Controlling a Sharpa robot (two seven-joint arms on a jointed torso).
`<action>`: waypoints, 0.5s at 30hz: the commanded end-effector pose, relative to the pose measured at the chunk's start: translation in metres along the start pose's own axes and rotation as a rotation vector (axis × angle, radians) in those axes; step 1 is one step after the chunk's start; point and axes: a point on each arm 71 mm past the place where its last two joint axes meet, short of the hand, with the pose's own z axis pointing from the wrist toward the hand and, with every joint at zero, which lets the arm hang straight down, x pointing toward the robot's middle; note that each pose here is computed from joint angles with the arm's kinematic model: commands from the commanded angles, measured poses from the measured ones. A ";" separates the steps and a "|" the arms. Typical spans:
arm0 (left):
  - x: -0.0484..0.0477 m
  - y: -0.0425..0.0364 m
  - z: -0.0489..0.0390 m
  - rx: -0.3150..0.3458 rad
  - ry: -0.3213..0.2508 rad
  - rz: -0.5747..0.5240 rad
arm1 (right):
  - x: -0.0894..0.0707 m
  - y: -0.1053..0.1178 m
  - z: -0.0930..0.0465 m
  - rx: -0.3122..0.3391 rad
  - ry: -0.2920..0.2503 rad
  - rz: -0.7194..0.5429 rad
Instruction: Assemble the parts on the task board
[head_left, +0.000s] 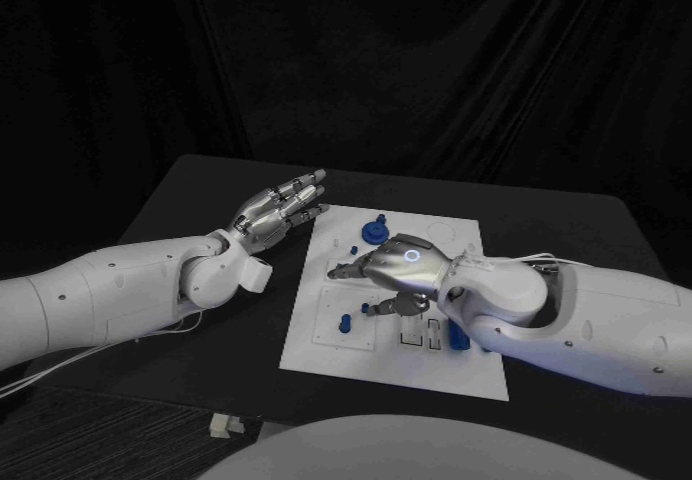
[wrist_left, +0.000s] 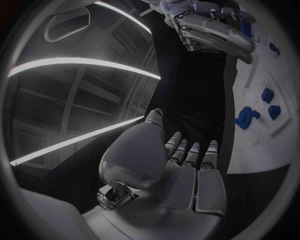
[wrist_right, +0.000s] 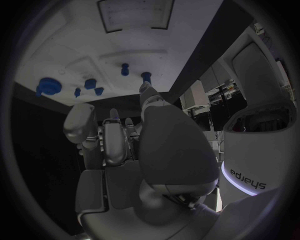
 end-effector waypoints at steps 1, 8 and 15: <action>0.0019 -0.0002 0.0003 0.011 0.010 -0.011 | -0.026 -0.011 -0.009 0.024 -0.171 0.093; 0.0011 -0.0004 -0.0003 0.011 0.008 -0.009 | -0.058 -0.057 -0.044 0.211 -0.243 0.257; 0.0017 -0.0002 -0.0001 0.011 0.009 -0.010 | -0.050 -0.089 -0.074 0.421 -0.148 0.368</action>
